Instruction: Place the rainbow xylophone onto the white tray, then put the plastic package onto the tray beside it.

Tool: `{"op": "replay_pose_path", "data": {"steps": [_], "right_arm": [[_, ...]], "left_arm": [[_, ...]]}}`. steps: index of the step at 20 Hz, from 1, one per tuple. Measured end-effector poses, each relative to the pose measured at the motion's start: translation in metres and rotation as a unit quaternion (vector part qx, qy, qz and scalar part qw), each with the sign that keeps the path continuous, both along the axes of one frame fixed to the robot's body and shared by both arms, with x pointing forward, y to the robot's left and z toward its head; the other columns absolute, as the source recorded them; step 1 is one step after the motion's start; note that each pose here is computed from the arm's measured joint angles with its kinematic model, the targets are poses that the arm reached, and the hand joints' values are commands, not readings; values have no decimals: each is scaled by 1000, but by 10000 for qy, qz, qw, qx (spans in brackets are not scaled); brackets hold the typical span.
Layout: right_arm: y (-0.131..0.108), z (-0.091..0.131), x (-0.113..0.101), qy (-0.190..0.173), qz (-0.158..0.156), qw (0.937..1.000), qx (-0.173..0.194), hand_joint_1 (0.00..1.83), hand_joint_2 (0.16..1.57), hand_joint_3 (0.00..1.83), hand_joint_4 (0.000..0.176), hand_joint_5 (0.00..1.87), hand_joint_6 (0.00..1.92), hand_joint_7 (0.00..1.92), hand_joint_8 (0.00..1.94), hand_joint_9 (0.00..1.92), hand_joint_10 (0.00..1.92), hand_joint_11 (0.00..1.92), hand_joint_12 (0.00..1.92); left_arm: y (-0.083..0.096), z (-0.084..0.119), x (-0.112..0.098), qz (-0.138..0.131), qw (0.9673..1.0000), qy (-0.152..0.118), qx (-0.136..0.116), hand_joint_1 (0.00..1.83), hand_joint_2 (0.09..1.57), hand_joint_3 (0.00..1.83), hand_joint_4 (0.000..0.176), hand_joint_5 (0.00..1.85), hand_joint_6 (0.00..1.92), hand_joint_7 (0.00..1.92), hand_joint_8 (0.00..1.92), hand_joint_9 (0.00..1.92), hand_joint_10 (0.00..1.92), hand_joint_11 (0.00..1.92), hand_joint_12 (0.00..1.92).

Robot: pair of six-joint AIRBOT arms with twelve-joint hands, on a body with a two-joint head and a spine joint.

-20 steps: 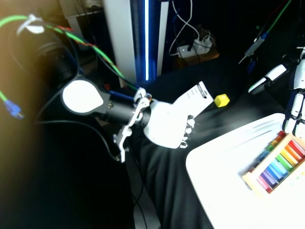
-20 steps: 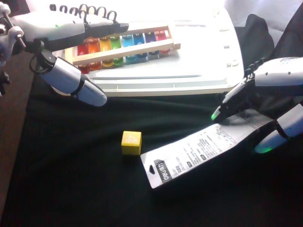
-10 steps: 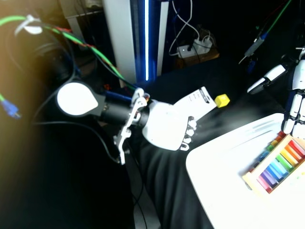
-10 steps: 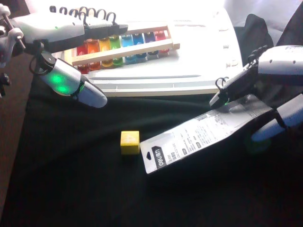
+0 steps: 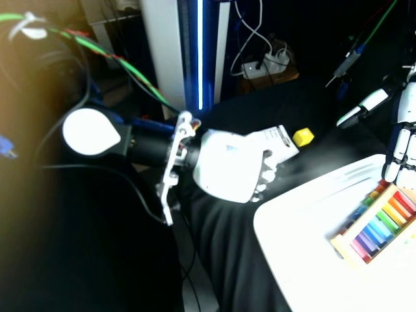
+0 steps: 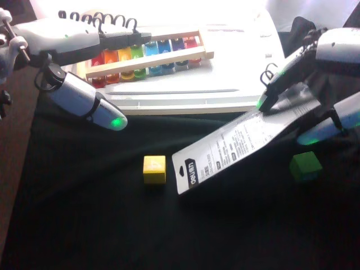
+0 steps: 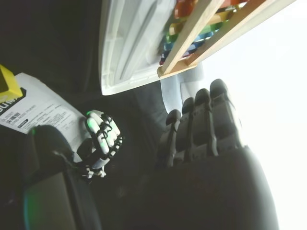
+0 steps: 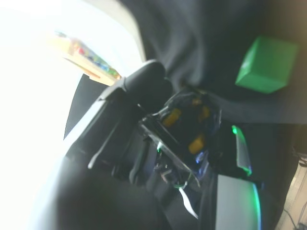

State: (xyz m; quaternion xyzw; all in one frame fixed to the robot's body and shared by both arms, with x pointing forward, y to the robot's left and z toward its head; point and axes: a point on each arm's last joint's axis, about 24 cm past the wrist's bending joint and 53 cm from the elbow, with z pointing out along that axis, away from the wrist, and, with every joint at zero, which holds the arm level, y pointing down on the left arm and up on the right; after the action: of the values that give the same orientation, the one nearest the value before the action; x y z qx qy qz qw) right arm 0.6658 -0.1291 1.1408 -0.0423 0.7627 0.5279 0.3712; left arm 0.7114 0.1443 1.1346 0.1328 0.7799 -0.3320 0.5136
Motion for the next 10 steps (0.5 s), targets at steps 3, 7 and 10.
{"op": "replay_pose_path", "data": {"steps": [3,7,10], "right_arm": [[-5,15,3,-237,-109,9996,145,1390,1073,1,0,946,898,1088,754,1049,1081,946,1258],[-13,28,10,-408,-293,9982,322,1302,1051,1,0,1063,686,1169,805,1117,884,998,1349],[-15,40,14,-536,-386,9964,526,1300,1044,0,0,1128,499,1186,897,1263,843,1092,1373]], "left_arm": [[0,0,0,8,10000,5,-10,637,811,0,38,0,0,8,0,24,0,52,37],[1,-1,0,13,10000,24,-9,654,816,1,22,0,0,20,3,49,8,71,50],[1,-1,0,20,10000,30,-18,673,805,0,52,0,0,5,0,21,0,30,35]]}}
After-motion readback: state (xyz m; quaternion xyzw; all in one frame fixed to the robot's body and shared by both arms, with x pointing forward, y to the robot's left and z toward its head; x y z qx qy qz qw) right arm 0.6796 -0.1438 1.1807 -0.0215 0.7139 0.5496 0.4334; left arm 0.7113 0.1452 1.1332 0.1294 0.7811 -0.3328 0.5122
